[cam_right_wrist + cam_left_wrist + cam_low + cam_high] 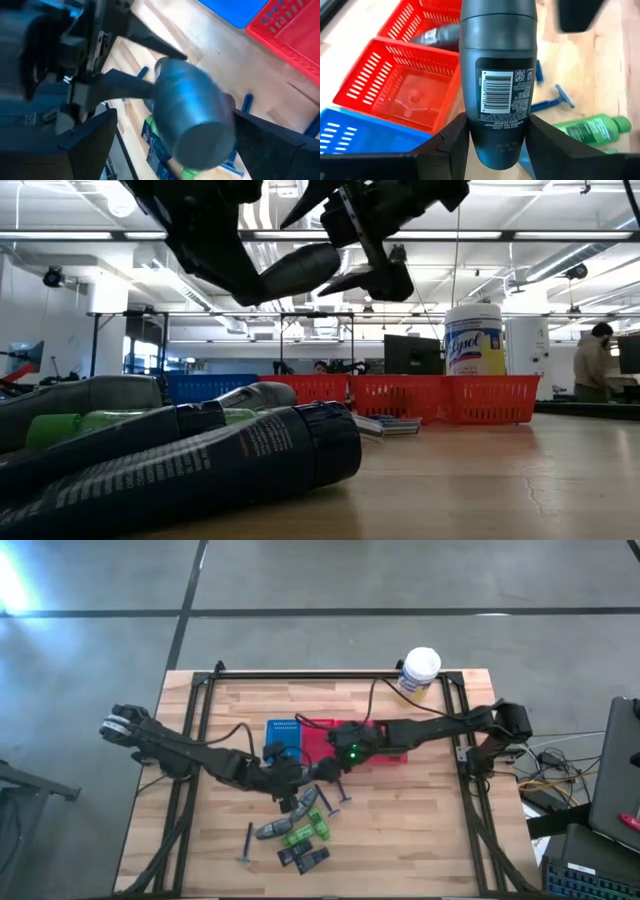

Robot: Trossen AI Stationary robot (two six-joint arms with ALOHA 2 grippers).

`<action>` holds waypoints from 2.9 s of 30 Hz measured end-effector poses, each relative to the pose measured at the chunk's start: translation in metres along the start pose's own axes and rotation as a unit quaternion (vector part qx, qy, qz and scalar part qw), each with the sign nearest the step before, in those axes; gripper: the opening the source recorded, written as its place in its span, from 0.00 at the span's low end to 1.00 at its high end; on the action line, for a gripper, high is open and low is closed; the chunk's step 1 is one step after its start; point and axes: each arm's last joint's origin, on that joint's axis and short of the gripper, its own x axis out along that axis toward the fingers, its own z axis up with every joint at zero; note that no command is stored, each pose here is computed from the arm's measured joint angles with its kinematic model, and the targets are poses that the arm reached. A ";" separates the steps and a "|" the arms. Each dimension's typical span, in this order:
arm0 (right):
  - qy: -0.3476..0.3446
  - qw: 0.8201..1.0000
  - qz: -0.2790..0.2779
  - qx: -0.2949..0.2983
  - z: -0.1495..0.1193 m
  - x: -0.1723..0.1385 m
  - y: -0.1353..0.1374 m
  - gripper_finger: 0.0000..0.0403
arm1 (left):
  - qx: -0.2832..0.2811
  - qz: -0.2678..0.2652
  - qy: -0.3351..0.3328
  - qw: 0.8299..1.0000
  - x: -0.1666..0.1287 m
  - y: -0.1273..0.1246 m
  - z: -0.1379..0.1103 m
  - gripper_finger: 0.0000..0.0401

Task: Pick & Place Travel size toiletries
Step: Put the gray deodorant into the middle red bin, then put the blue razor into the blue bin

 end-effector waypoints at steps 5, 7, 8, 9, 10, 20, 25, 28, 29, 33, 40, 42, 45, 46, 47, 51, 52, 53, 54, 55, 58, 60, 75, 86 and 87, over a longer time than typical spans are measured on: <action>-0.005 1.000 -0.006 0.004 0.006 0.002 -0.005 0.87 | 0.003 0.003 -0.001 1.000 0.000 0.001 0.000 0.41; -0.003 1.000 -0.006 0.005 0.007 0.002 -0.006 0.82 | 0.003 0.004 -0.001 1.000 0.001 0.001 0.000 0.41; -0.001 1.000 -0.005 0.005 0.007 0.002 -0.007 0.79 | 0.002 0.005 -0.002 1.000 0.001 0.002 0.000 0.41; 0.002 1.000 -0.004 0.005 0.007 0.001 -0.007 0.75 | 0.001 0.006 -0.003 1.000 0.001 0.002 0.000 0.41; 0.005 1.000 -0.002 0.004 0.007 0.002 -0.007 0.71 | 0.001 0.008 -0.003 1.000 0.001 0.002 0.000 0.41; 0.010 1.000 -0.003 0.005 0.009 0.001 -0.010 0.47 | -0.001 0.013 -0.007 1.000 0.002 0.003 0.000 0.42; -0.003 0.999 -0.032 -0.009 0.010 -0.003 -0.012 0.47 | -0.010 0.023 -0.007 1.000 0.002 0.004 -0.001 0.53; -0.023 0.997 -0.076 -0.019 0.010 -0.011 -0.017 0.47 | -0.022 0.030 0.010 0.999 0.001 0.004 -0.005 0.60; -0.034 0.994 -0.097 -0.024 0.010 -0.016 -0.018 0.47 | -0.026 0.034 0.021 0.999 0.000 0.005 -0.008 0.61; -0.105 0.971 -0.211 -0.044 0.007 -0.045 -0.022 0.47 | -0.046 0.052 0.063 0.996 -0.003 0.005 -0.019 0.67; -0.171 0.912 -0.365 -0.070 -0.008 -0.059 -0.034 0.47 | -0.080 0.044 0.098 0.991 -0.007 0.000 -0.029 0.69; -0.153 0.904 -0.394 -0.065 -0.011 -0.044 -0.048 0.47 | -0.098 0.028 0.120 0.988 -0.005 0.001 -0.034 0.68; -0.145 0.887 -0.434 -0.055 -0.014 -0.024 -0.067 0.51 | -0.115 0.011 0.154 0.981 -0.003 0.001 -0.043 0.68; -0.153 0.883 -0.441 -0.051 -0.015 -0.021 -0.069 0.52 | -0.116 0.003 0.162 0.980 -0.003 0.000 -0.045 0.68; -0.163 0.879 -0.445 -0.048 -0.016 -0.019 -0.070 0.54 | -0.116 -0.004 0.169 0.979 -0.004 -0.001 -0.047 0.68; -0.201 0.863 -0.458 -0.068 -0.019 -0.019 -0.067 0.62 | -0.119 -0.016 0.174 0.977 -0.010 -0.007 -0.049 0.68; -0.204 0.861 -0.460 -0.073 -0.019 -0.019 -0.067 0.64 | -0.119 -0.018 0.176 0.977 -0.012 -0.007 -0.050 0.68; -0.202 0.861 -0.460 -0.078 -0.019 -0.020 -0.066 0.65 | -0.117 -0.021 0.180 0.976 -0.014 -0.008 -0.051 0.68; -0.197 0.862 -0.460 -0.082 -0.019 -0.020 -0.066 0.67 | -0.114 -0.024 0.187 0.976 -0.015 -0.009 -0.052 0.68; -0.191 0.863 -0.460 -0.083 -0.018 -0.020 -0.067 0.68 | -0.109 -0.031 0.196 0.974 -0.017 -0.010 -0.054 0.68; -0.172 0.870 -0.456 -0.082 -0.018 -0.019 -0.068 0.73 | -0.089 -0.070 0.230 0.966 -0.020 -0.013 -0.062 0.68; -0.172 0.871 -0.453 -0.082 -0.019 -0.021 -0.067 0.76 | -0.080 -0.107 0.259 0.956 -0.021 -0.017 -0.067 0.68; -0.169 0.884 -0.426 -0.094 -0.023 -0.036 -0.053 0.88 | -0.412 -0.002 0.379 0.829 -0.036 -0.035 -0.102 0.68; -0.164 0.882 -0.428 -0.106 -0.023 -0.036 -0.053 0.82 | -0.448 0.050 0.393 0.802 -0.022 -0.060 -0.130 0.68; -0.164 0.882 -0.428 -0.107 -0.023 -0.036 -0.053 0.81 | -0.446 0.055 0.394 0.801 -0.019 -0.061 -0.133 0.67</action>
